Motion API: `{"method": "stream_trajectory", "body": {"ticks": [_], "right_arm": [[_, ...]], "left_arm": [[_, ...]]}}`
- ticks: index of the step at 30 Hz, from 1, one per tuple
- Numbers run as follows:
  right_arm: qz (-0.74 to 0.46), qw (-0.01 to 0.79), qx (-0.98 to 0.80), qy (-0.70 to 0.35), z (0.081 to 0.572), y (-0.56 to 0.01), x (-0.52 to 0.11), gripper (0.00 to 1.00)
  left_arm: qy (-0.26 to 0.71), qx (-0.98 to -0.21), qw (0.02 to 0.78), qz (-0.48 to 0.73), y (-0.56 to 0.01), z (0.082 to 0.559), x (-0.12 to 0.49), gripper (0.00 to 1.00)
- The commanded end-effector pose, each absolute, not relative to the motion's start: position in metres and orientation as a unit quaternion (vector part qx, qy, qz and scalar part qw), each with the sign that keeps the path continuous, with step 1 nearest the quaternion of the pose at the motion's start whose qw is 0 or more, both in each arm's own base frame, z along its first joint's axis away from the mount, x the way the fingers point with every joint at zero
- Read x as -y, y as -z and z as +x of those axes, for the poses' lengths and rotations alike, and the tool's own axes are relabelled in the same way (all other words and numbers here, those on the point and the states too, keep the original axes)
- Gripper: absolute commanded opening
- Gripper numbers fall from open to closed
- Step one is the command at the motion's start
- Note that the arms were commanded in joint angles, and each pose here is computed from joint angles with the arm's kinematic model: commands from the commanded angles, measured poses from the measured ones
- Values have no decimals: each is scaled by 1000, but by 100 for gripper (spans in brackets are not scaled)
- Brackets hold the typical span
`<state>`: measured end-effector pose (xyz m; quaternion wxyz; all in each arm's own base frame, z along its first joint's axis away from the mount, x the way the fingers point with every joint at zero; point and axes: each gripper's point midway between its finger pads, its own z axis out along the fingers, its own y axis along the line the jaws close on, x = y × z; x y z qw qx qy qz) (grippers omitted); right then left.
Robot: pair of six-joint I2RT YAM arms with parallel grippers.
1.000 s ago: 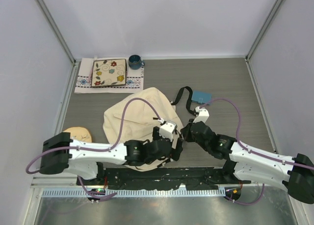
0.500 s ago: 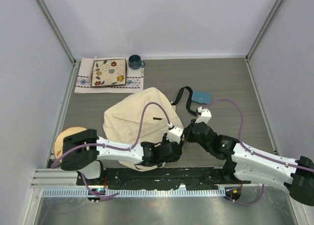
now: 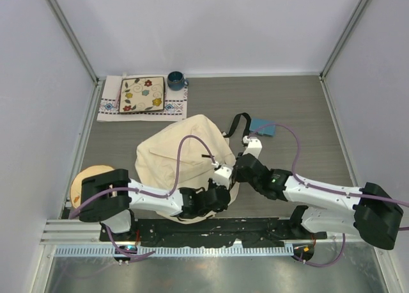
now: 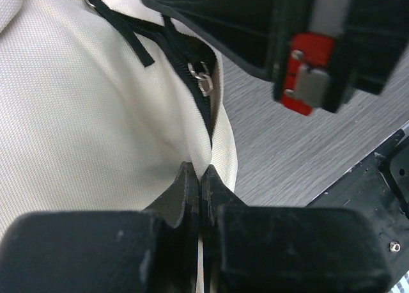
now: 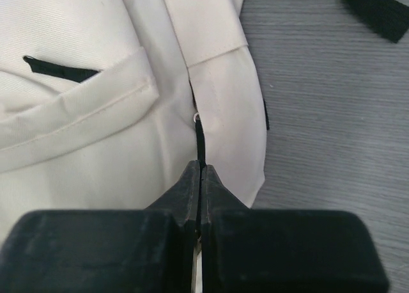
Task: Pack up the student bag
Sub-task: Zip the student bag at the center of the board.
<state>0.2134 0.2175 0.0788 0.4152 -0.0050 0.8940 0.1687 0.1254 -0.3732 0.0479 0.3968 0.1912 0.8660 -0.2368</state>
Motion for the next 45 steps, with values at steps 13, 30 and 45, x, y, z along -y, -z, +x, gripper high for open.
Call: {"method": "stream_trajectory", "body": {"ticks": [13,30,45], "right_arm": [[25,470,-864,-180,278,-112,-240,1],[-2,419,-871,-258,216,-106,-235,1],[15,444,-867,-225,225,-116,-222,1]], "left_arm": [[280,-855,352,258,-29,54,367,0],[244,-837,457,178,-100,113,318,82],[278,-855,417,131,-125,114,401,83]]}}
